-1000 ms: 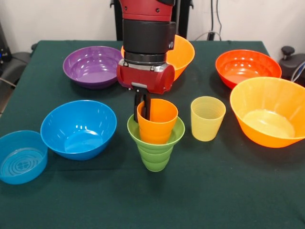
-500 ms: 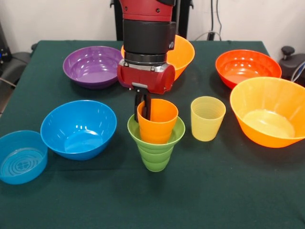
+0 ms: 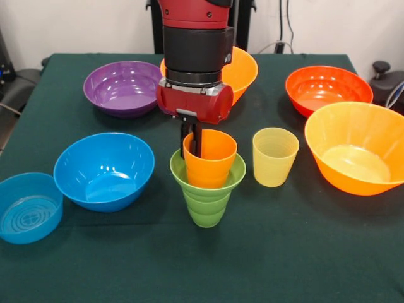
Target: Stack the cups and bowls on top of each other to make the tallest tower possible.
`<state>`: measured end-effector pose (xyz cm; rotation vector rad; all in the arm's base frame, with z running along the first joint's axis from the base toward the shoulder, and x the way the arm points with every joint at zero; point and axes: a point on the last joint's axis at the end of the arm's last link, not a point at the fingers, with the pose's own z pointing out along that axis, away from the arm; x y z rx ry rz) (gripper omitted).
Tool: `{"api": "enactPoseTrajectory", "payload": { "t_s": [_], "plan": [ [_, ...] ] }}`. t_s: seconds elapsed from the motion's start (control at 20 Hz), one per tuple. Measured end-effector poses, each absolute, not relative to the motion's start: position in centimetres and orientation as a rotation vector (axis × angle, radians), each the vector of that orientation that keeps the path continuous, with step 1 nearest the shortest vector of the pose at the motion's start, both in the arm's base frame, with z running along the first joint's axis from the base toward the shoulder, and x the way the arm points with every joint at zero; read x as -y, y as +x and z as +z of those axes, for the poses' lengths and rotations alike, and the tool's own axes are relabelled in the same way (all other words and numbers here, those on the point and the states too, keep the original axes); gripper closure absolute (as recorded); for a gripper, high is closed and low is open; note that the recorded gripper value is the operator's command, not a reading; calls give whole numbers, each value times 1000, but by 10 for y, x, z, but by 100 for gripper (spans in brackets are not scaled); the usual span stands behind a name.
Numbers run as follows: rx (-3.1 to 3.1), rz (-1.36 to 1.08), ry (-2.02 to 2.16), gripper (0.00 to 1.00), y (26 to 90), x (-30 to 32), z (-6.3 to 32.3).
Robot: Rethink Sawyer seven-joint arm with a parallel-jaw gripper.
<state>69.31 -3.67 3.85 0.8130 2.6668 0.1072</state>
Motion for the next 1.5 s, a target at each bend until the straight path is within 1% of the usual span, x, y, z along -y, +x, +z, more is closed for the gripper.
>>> {"api": "enactPoseTrajectory", "payload": {
  "t_s": [1.3,1.35,1.5],
  "plan": [
    [-2677,111,814,100,693,35,40],
    [-2677,112,814,0,693,35,40],
    [-2677,113,814,0,693,35,40]
  ]
}}
